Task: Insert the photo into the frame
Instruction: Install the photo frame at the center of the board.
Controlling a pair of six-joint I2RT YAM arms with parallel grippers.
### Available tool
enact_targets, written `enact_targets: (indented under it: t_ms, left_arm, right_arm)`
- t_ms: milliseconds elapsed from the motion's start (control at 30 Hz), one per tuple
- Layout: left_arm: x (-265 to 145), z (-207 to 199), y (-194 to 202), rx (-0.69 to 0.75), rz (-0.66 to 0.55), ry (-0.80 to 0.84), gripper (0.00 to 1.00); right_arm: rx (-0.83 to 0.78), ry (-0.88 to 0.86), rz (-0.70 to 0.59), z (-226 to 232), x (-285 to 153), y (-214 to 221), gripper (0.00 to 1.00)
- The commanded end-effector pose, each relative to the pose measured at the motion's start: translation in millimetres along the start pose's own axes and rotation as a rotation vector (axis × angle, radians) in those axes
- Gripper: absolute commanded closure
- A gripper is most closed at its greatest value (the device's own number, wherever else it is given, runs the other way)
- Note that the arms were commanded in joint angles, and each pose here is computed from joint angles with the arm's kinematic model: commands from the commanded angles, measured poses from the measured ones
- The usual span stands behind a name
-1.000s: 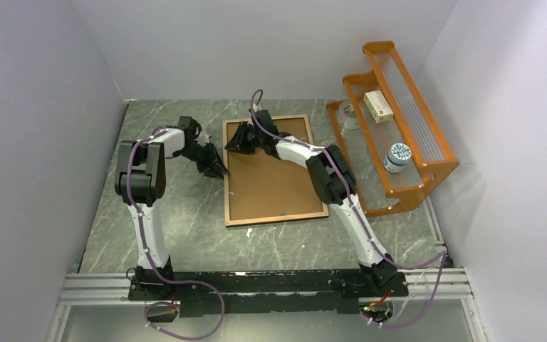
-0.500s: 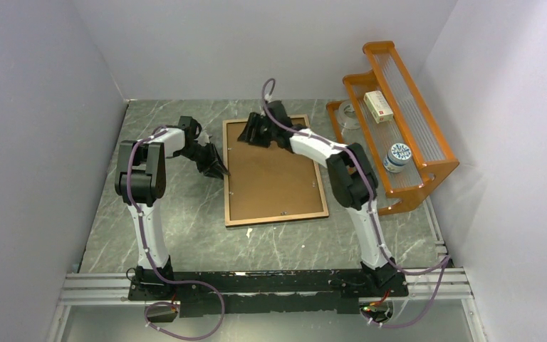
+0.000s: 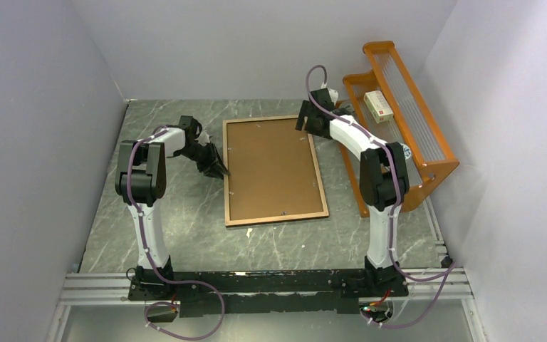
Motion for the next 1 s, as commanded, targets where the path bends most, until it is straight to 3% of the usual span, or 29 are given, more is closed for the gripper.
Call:
enact_targets:
  t_ms: [0,700,833,967]
  left_arm:
    - [19,22,3,-0.003,-0.003,-0.152,0.74]
    - [21,24,5,-0.002,0.011,-0.158,0.75]
    - [22,25,5,-0.004,0.014,-0.157,0.75]
    - [23,26,5,-0.004,0.013,-0.155,0.76]
  right_arm:
    - [-0.095,0.143,0.020,-17,17,3,0.14]
    - [-0.127,0.207,0.047,-16,68,11,0.16]
    - [-0.145,0.215,0.078,-20,67,15,0.22]
    - [-0.154,0.225,0.104,-26,62,20,0.35]
Point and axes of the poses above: each gripper's point midway between its finger pads, its own x axis out along the fingers, its own z axis along the line the jaws close on, y = z × x, the point moved 10 cm from there along -x, back along the fingers, and after that the axes turned 15 degrees about x, right-handed, at the moved point
